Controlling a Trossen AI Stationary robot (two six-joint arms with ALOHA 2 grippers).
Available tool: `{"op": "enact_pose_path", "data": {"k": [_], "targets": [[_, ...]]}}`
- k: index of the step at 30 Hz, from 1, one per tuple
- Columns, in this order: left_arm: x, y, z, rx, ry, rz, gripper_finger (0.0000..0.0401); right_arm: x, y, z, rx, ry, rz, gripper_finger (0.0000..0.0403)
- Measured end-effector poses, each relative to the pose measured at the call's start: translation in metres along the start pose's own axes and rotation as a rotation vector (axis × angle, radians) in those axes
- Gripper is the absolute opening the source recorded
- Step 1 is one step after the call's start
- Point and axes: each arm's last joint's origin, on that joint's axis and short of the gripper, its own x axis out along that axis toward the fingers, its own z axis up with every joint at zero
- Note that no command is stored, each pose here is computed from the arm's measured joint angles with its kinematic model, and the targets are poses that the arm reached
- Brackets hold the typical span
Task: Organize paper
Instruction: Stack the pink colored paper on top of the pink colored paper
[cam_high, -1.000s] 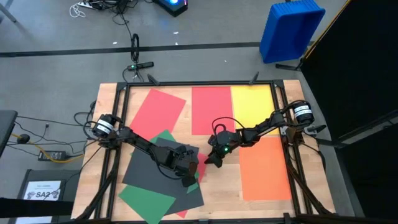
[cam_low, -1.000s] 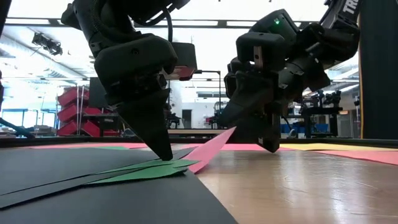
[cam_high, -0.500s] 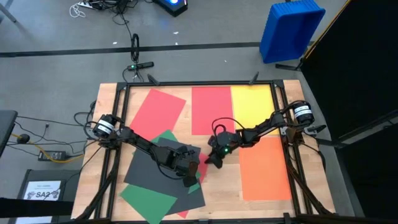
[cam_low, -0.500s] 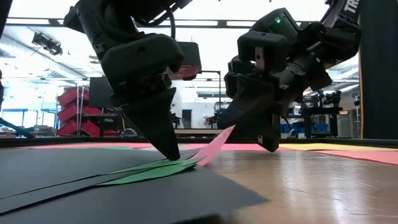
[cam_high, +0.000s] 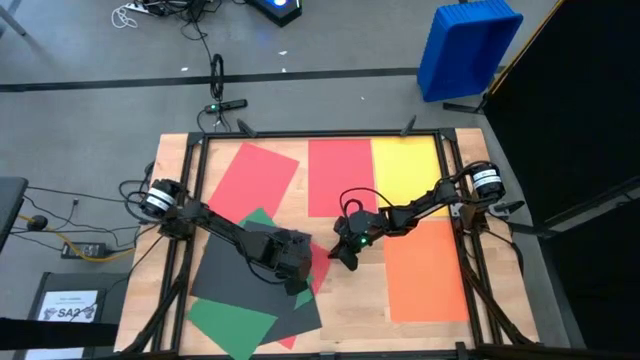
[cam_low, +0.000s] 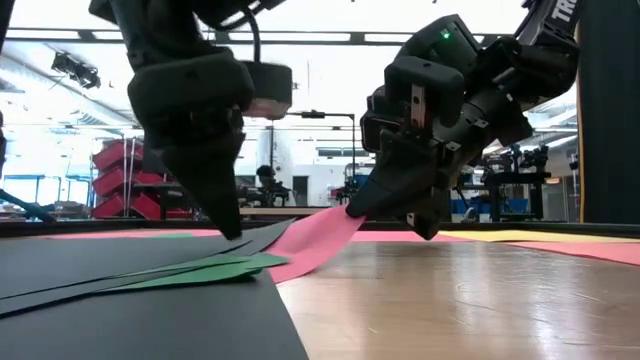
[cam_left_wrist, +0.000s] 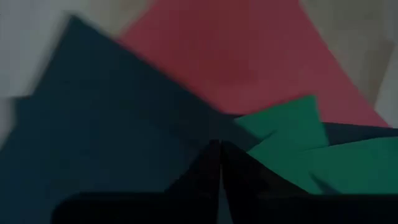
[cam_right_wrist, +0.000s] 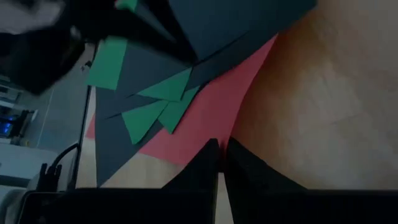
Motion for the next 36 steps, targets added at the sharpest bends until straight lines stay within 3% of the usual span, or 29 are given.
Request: {"op": "enact_pose_path", "data": {"k": [7,23,36], "targets": [[-0.007,0.000,0.001,-0.010,-0.027,0.015,0.0000,0.000,0.001,0.000,-0.003,0.014,0.026,0.0000],[-0.009,0.003,-0.012,-0.021,0.057,0.088,0.0000,-0.010,0.011,0.009,-0.044,-0.006,0.071,0.0000],[-0.029,0.007,-0.002,-0.010,-0.047,0.102,0.0000,-0.012,0.024,0.012,-0.085,-0.031,0.157,0.0000]]}}
